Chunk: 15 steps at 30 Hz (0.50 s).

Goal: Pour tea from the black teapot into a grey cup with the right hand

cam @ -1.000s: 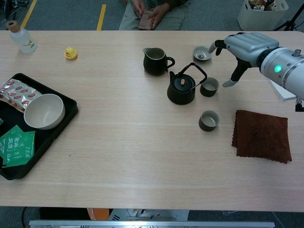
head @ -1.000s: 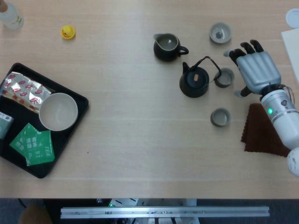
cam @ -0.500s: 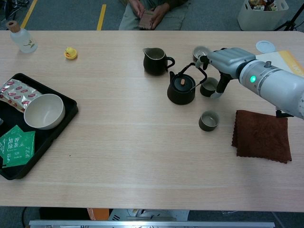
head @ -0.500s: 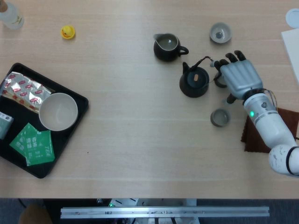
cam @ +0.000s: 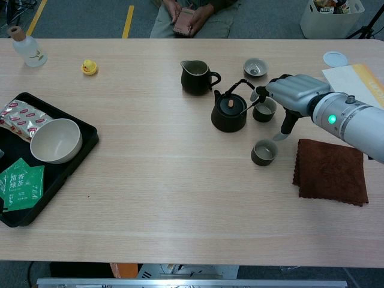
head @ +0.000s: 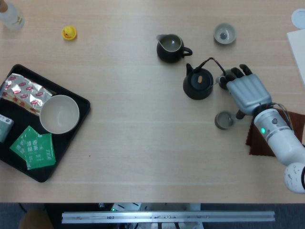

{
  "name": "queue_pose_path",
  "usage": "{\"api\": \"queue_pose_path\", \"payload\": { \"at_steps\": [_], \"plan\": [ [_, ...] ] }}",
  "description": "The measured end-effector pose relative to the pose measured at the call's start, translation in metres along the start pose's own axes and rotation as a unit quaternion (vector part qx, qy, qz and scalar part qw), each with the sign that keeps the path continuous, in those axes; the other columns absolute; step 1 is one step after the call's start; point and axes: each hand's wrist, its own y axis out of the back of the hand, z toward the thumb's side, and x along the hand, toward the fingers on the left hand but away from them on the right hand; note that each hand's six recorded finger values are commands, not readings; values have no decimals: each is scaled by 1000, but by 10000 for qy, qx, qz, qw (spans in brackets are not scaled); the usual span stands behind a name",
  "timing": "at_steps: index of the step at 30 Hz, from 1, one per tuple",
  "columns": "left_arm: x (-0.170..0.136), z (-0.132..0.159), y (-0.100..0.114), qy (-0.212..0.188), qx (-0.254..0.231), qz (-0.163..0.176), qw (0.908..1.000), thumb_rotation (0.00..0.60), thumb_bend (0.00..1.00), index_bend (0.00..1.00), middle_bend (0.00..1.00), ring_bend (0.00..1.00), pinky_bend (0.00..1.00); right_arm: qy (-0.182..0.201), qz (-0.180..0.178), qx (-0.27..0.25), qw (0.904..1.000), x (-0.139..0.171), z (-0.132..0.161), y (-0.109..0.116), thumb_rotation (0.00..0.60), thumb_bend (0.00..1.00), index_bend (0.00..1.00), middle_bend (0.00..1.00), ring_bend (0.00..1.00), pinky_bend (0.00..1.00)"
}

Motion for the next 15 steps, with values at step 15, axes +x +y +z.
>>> {"api": "queue_pose_path", "payload": {
  "at_steps": [15],
  "plan": [
    [0, -4, 0, 46, 0, 7, 10000, 600, 295, 69, 113, 31, 15, -217, 184, 240, 9993, -8, -11, -11, 598, 0, 196, 257, 103, 64]
  ]
}}
